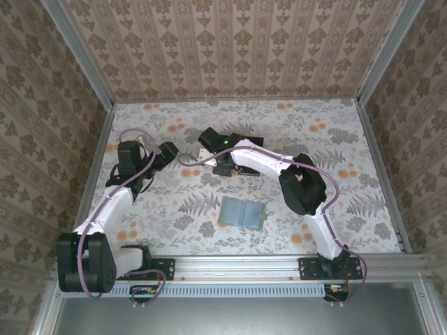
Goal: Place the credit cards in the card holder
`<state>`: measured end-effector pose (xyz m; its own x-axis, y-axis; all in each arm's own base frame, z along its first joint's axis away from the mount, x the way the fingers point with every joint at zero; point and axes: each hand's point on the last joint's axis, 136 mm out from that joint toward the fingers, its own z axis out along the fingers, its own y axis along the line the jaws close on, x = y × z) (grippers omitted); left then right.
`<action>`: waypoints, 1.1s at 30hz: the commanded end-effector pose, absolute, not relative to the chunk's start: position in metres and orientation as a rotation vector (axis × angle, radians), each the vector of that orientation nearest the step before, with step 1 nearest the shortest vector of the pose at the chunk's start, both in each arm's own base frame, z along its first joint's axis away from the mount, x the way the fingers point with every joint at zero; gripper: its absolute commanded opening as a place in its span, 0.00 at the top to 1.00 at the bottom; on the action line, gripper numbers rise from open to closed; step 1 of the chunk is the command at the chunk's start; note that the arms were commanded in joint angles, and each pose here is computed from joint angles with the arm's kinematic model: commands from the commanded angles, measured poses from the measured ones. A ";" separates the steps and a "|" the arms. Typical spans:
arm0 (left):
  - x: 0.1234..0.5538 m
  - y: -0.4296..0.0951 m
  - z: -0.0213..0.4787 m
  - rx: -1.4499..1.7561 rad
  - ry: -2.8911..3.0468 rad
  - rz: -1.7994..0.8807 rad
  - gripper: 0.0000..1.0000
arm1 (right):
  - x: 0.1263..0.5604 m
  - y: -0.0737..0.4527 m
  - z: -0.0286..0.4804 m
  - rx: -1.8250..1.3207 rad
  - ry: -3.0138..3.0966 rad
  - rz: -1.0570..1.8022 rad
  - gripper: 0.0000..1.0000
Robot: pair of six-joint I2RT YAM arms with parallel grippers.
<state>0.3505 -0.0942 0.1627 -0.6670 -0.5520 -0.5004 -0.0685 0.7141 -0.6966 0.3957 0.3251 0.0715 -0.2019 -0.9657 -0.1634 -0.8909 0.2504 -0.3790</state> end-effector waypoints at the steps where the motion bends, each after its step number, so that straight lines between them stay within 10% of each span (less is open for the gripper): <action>1: 0.351 -0.098 0.164 -0.442 2.181 -0.872 0.00 | 0.395 0.326 0.081 -1.728 2.153 -0.292 0.99; 18: 0.341 -0.097 0.170 -0.428 2.173 -0.867 0.00 | 0.353 0.332 0.179 -1.499 2.145 -0.136 1.00; 33: 0.300 -0.125 0.151 -0.249 2.338 -0.782 0.00 | 0.274 0.288 0.210 -0.547 2.411 0.471 1.00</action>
<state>0.3150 -0.1184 0.1547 -0.7386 -0.4483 -0.5035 -0.0137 0.7567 -0.6536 0.2885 0.2833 0.2016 -0.6063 -0.5392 -0.5845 -0.6359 0.7701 -0.0508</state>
